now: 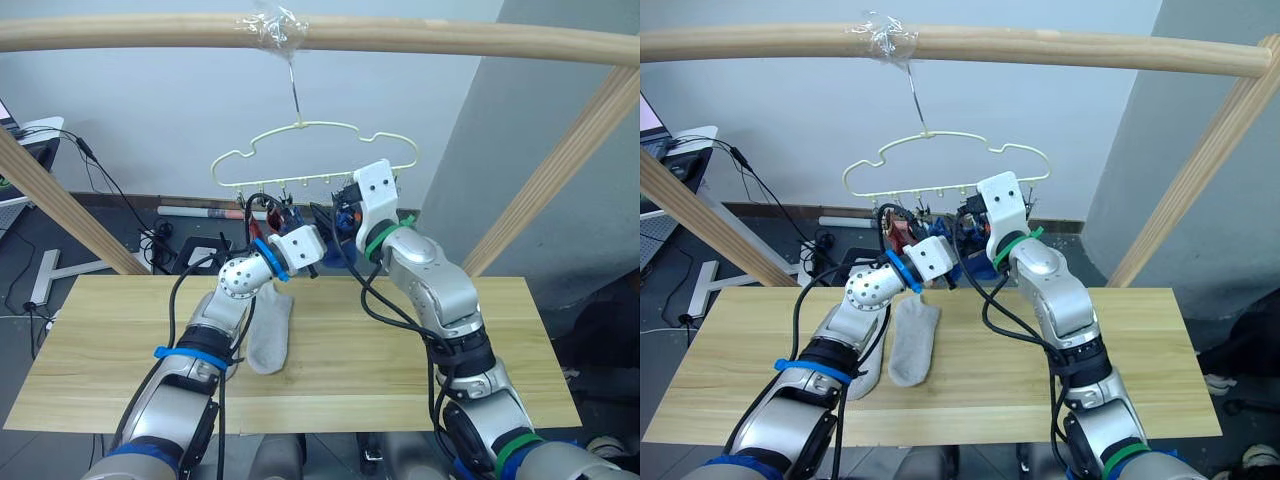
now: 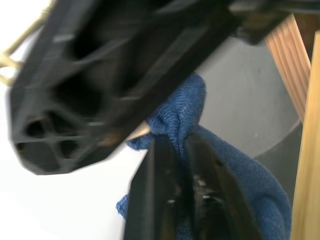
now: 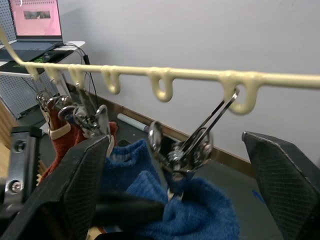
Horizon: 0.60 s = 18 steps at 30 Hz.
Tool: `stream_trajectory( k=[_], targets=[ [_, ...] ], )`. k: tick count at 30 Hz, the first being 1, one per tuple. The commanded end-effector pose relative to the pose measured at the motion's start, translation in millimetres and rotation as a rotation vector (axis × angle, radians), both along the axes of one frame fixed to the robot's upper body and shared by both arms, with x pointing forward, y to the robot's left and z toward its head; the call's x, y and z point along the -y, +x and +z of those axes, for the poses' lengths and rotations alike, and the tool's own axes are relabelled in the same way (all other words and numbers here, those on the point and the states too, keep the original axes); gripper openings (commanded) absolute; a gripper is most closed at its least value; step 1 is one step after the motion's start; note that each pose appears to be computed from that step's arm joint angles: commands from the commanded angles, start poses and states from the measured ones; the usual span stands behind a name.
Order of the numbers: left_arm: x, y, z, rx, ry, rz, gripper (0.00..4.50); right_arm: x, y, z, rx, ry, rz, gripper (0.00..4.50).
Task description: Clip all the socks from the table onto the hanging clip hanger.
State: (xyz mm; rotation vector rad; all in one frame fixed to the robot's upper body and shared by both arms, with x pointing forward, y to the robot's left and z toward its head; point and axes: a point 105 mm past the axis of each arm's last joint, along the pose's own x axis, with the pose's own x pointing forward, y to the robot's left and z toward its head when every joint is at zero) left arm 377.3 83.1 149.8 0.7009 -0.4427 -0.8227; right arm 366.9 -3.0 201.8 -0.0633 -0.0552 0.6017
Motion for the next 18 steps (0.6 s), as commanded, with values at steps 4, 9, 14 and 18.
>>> stream_trajectory(
  k=[4,9,14,18],
  targets=[
    [0.0,-12.4,-1.1,-0.08,-0.041,-0.066,2.56,7.3,-16.8,9.7,0.065,-0.003,0.02,4.5],
    [-13.8,-23.5,-3.8,-0.209,-0.087,-0.089,2.83,26.2,-28.0,11.4,0.091,0.005,-0.02,4.5],
    [-26.6,-27.8,3.4,-0.28,-0.099,-0.089,2.83,37.7,-35.8,15.0,0.102,0.033,-0.068,4.5],
    [-31.6,-26.8,10.8,-0.297,-0.107,-0.077,2.85,40.8,-35.6,13.5,0.089,0.051,-0.102,3.21]
  ],
)
